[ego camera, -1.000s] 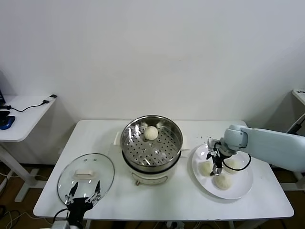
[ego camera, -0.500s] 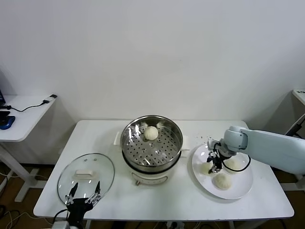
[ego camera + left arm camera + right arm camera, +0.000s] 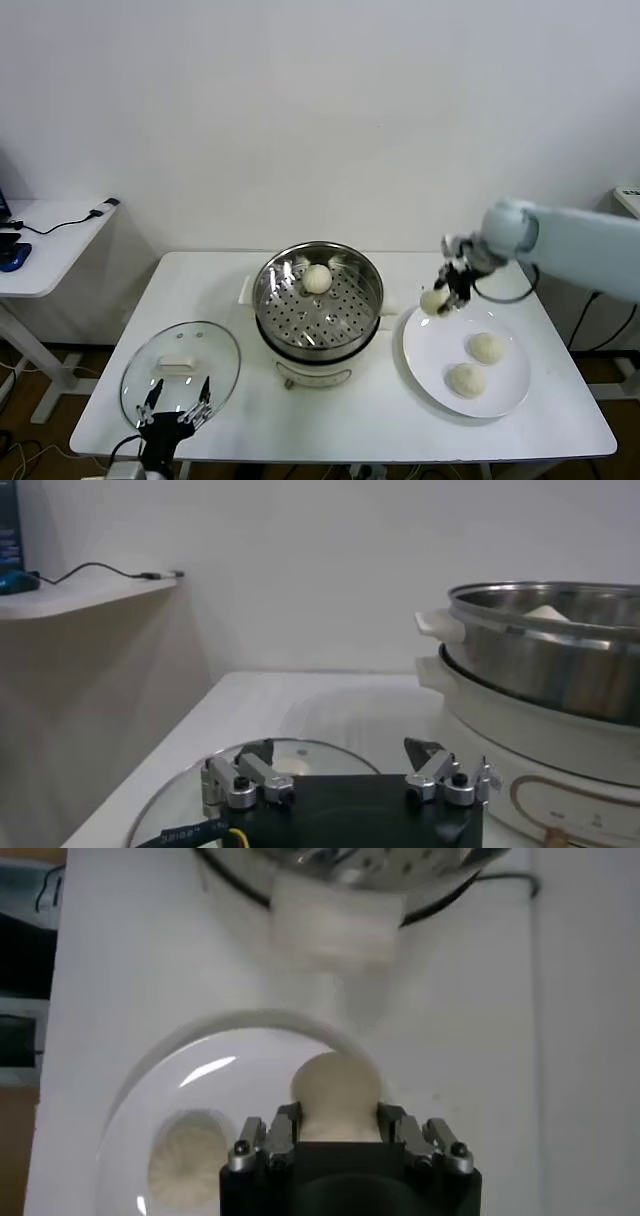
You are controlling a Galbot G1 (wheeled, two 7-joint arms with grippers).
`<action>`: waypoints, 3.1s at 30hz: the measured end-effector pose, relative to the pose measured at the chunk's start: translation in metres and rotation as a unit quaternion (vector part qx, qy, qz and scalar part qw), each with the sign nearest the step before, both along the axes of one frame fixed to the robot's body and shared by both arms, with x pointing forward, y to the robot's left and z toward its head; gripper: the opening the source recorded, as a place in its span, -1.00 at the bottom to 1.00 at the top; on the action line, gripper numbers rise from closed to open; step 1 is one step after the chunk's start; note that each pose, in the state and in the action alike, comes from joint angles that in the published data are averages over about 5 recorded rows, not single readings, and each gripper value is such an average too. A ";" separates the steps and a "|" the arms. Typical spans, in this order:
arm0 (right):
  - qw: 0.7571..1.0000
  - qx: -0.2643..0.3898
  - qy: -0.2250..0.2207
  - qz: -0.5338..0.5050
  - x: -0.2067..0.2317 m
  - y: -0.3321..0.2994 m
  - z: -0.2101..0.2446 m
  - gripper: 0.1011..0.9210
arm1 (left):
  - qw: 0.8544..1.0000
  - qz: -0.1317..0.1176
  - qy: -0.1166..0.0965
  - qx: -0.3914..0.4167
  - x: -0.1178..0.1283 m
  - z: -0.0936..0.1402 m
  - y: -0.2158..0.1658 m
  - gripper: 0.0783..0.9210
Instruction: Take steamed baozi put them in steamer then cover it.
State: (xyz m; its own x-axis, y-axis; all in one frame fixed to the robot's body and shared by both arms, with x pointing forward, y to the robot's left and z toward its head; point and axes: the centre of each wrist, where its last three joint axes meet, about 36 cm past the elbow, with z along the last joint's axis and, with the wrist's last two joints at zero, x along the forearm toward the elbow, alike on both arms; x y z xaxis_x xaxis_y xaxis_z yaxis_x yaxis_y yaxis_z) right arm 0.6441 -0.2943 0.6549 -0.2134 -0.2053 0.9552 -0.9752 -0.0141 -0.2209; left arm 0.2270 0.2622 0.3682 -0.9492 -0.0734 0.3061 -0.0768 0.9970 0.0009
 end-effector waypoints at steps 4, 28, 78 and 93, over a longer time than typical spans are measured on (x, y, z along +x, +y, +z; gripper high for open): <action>0.999 0.025 -0.019 0.015 -0.001 0.037 0.055 0.04 | 1.000 -0.003 -0.003 -0.002 0.002 0.001 -0.002 0.77; 0.997 0.042 -0.008 0.063 -0.013 0.269 0.005 0.04 | 1.000 -0.006 -0.008 -0.007 0.006 0.002 -0.003 0.77; 0.998 -0.031 0.013 0.060 -0.012 0.050 0.061 0.76 | 1.000 -0.005 -0.006 -0.005 0.006 0.000 0.000 0.77; 0.994 -0.066 0.084 0.000 -0.073 -0.062 -0.067 0.76 | 1.000 -0.002 -0.004 -0.006 0.005 0.000 0.000 0.77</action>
